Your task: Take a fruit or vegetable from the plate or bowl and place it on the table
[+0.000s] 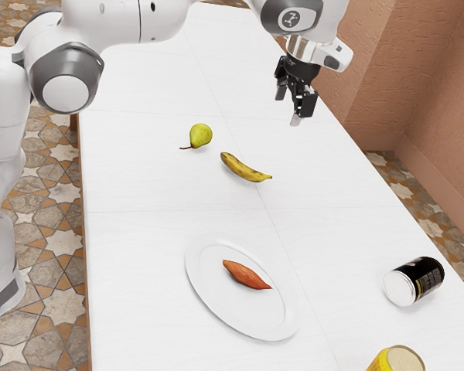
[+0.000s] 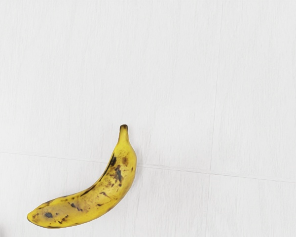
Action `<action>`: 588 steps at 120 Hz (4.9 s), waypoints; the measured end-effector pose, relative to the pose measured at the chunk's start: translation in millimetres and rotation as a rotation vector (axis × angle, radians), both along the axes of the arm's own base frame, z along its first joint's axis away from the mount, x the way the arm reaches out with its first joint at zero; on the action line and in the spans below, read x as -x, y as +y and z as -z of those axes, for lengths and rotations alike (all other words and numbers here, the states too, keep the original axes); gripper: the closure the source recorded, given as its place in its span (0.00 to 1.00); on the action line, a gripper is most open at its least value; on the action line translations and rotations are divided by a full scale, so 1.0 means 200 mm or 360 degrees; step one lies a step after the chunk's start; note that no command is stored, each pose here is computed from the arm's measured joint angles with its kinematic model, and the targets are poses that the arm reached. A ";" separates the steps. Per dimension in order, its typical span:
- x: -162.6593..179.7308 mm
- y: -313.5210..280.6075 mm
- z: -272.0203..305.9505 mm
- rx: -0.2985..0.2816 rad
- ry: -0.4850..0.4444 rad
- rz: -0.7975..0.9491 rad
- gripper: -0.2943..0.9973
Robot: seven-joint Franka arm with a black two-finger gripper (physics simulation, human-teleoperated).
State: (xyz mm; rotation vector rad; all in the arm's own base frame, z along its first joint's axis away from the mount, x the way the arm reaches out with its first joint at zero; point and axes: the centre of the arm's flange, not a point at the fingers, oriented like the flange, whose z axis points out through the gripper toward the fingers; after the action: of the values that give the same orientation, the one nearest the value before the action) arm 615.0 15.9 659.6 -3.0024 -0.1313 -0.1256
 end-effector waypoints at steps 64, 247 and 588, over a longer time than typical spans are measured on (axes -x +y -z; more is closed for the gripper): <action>-0.01 -0.36 0.05 0.0147 0.0025 0.0177 0.23; 0.55 -1.30 1.02 0.0322 0.0308 0.1273 0.23; 0.14 -0.41 0.77 0.0151 0.0120 0.0985 0.64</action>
State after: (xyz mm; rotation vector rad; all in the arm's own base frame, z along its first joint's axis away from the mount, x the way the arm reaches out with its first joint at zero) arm 587.5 -66.3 504.7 -3.0196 0.8209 -0.0657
